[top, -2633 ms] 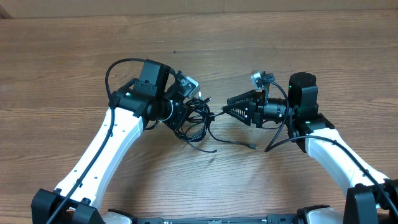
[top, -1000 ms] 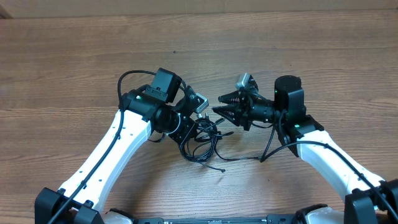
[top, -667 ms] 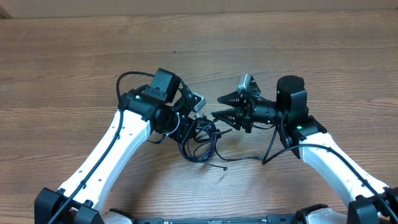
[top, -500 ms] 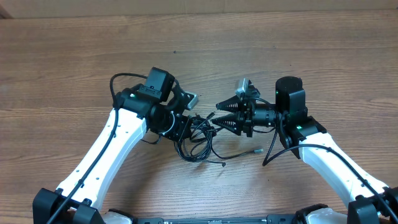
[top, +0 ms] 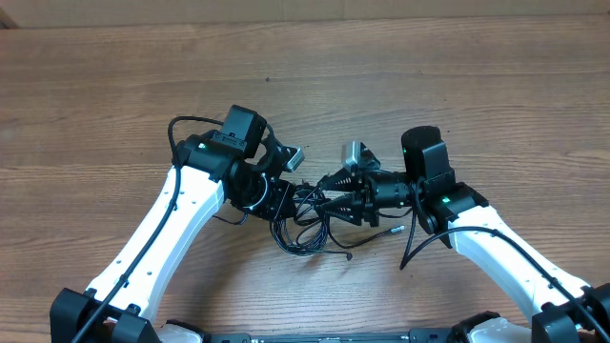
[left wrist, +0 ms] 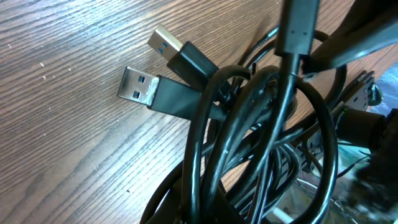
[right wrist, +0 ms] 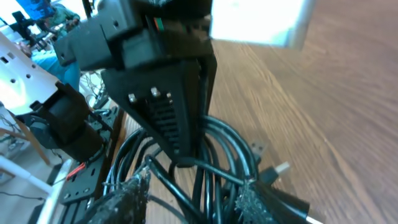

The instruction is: Untangle cables

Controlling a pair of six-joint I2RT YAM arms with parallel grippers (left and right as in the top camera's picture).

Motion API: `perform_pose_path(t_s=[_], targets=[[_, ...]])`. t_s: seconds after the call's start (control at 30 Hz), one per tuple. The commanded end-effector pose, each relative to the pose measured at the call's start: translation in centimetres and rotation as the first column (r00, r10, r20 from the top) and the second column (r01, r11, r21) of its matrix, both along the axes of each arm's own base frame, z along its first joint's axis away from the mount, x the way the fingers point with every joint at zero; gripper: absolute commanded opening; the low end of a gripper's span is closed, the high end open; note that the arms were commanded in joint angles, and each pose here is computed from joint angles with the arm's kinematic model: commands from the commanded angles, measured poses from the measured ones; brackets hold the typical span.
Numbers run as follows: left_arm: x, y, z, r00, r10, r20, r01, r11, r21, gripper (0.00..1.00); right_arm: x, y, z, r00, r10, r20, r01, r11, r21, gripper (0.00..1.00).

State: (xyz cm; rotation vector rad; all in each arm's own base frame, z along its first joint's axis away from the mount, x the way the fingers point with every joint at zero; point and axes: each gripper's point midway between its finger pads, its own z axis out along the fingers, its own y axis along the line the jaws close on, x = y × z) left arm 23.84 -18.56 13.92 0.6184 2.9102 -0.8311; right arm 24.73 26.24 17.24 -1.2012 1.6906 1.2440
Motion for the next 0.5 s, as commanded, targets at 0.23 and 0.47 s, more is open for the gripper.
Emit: perform_pose_path(t_s=[0.23, 0.47], targets=[[0.2, -0.9, 0.5, 1.000, 0.009, -0.013, -0.010, 0.998, -0.058, 0.04, -1.4, 0.6, -0.2, 0.998, 0.054, 0.040, -0.052, 0.998, -0.032, 0.43], [0.2, -1.1, 0.5, 1.000, 0.002, -0.010, -0.003, 0.998, -0.060, 0.04, -1.6, 0.7, -0.2, 0.997, 0.059, 0.043, -0.058, 0.998, -0.032, 0.22]])
